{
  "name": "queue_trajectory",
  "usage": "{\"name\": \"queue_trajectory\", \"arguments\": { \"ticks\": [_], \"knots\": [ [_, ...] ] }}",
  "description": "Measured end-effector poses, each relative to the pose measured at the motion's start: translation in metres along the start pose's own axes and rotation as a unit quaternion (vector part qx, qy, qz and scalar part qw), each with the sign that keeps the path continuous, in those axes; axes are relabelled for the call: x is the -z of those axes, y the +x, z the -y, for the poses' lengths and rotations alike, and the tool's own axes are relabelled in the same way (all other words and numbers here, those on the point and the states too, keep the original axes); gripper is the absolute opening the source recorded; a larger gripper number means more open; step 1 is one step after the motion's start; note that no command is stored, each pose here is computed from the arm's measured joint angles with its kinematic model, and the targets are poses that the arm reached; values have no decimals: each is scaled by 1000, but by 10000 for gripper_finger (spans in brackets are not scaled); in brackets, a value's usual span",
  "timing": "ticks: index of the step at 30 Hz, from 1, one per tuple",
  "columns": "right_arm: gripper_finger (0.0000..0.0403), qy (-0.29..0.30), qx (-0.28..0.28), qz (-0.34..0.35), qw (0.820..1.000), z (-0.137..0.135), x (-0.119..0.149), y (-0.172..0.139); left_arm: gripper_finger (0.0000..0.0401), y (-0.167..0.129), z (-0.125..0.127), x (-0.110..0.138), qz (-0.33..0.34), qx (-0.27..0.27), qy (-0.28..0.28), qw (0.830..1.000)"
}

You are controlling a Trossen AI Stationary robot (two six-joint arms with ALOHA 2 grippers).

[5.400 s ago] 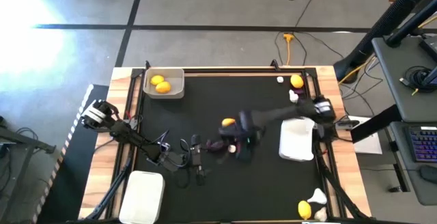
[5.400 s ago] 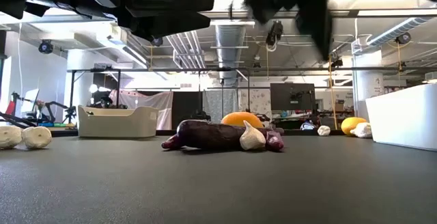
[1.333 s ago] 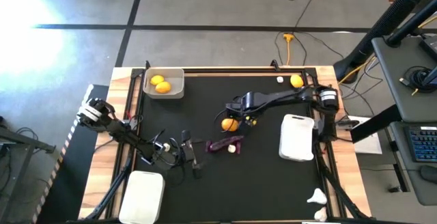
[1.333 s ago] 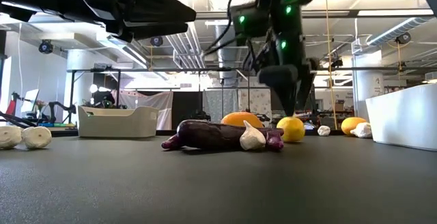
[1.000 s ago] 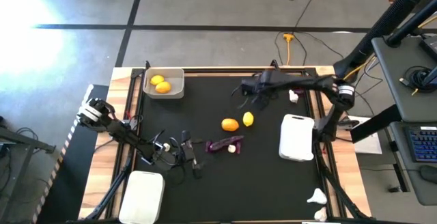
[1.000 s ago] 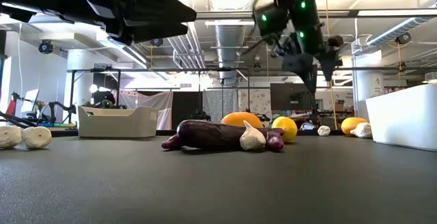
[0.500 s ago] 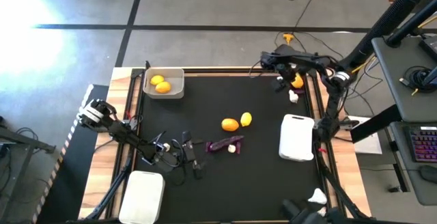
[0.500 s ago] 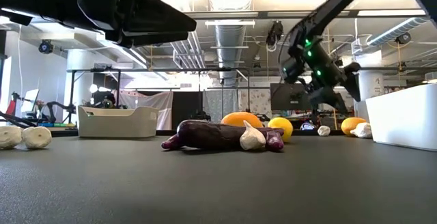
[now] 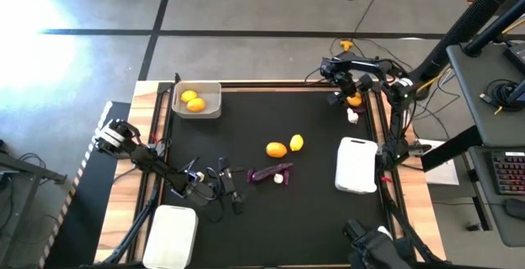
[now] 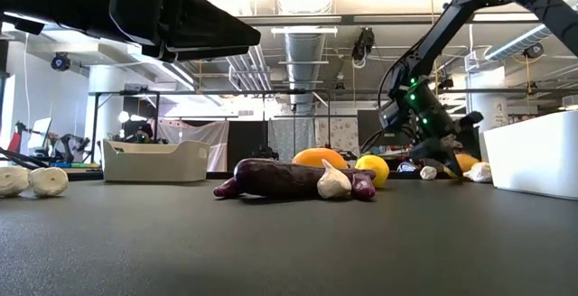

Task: Sort produce into baskets
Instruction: Put the top right lemon into the top white bin

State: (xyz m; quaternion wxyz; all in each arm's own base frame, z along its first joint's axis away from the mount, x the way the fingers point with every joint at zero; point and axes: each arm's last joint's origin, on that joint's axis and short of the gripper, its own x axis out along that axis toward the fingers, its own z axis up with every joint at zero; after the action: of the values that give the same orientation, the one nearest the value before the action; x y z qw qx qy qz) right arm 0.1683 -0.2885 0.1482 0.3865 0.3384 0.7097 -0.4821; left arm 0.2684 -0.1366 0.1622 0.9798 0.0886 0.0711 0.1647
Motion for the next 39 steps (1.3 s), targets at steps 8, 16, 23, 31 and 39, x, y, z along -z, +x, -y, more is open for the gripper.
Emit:
{"name": "queue_trajectory", "arguments": {
  "ticks": [8,16,23,31,39],
  "knots": [
    [251,-5,1,-13,1000,-8,-4,8,294,0,0,0,0,-1,0,1000],
    [201,0,-9,21,1000,-8,0,-4,294,0,0,0,0,-1,0,1000],
    [261,-25,-10,29,999,-9,1,-7,294,0,0,0,0,-1,0,1000],
    [297,-22,-26,80,996,-13,-9,-9,294,0,0,0,0,-1,0,1000],
    [228,-24,-29,87,995,-18,-8,-11,294,1,-1,0,0,-2,0,1000]
  ]
}}
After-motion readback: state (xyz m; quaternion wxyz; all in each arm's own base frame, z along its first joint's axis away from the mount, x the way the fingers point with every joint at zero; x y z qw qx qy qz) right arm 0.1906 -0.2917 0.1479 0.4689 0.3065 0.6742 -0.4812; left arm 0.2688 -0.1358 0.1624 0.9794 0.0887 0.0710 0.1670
